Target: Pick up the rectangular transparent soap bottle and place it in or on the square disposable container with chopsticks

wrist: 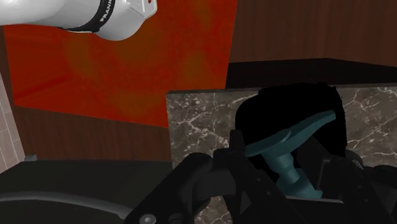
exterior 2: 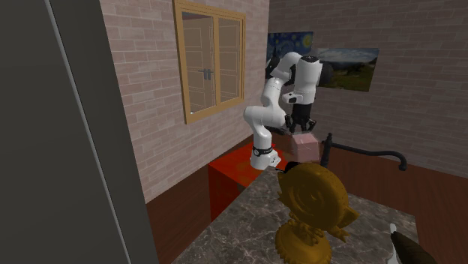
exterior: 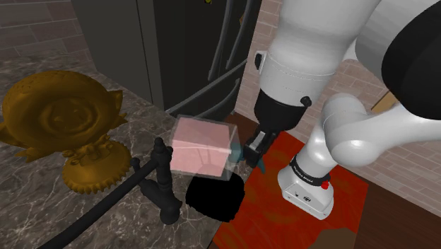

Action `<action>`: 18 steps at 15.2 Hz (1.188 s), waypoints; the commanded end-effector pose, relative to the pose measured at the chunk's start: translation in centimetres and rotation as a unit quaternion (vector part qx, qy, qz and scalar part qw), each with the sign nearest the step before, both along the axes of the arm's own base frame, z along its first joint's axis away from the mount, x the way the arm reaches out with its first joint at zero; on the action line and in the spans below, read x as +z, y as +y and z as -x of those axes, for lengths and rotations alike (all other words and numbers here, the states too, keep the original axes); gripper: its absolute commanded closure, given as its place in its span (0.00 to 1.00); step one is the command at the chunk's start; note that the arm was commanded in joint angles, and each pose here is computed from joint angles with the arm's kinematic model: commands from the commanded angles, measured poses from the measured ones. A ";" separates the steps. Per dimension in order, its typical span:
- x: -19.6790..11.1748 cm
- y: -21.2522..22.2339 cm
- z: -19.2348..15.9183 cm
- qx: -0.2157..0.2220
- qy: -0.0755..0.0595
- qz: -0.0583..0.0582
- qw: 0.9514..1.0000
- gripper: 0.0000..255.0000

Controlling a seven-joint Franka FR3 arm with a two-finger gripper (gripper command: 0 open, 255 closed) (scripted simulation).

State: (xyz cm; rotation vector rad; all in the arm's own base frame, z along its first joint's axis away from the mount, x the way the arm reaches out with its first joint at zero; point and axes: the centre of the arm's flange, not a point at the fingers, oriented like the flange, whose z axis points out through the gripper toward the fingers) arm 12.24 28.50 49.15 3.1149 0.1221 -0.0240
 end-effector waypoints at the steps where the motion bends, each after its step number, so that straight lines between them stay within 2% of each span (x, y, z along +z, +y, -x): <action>1: -1.1 0.0 0.0 0.001 -0.001 -0.001 1.000 1.00; 9: -5.7 0.0 0.0 0.001 -0.001 -0.001 1.000 1.00; 17: -5.7 0.0 0.0 0.001 -0.001 -0.001 1.000 1.00; 18: -5.7 0.0 0.0 0.001 -0.001 -0.001 1.000 0.00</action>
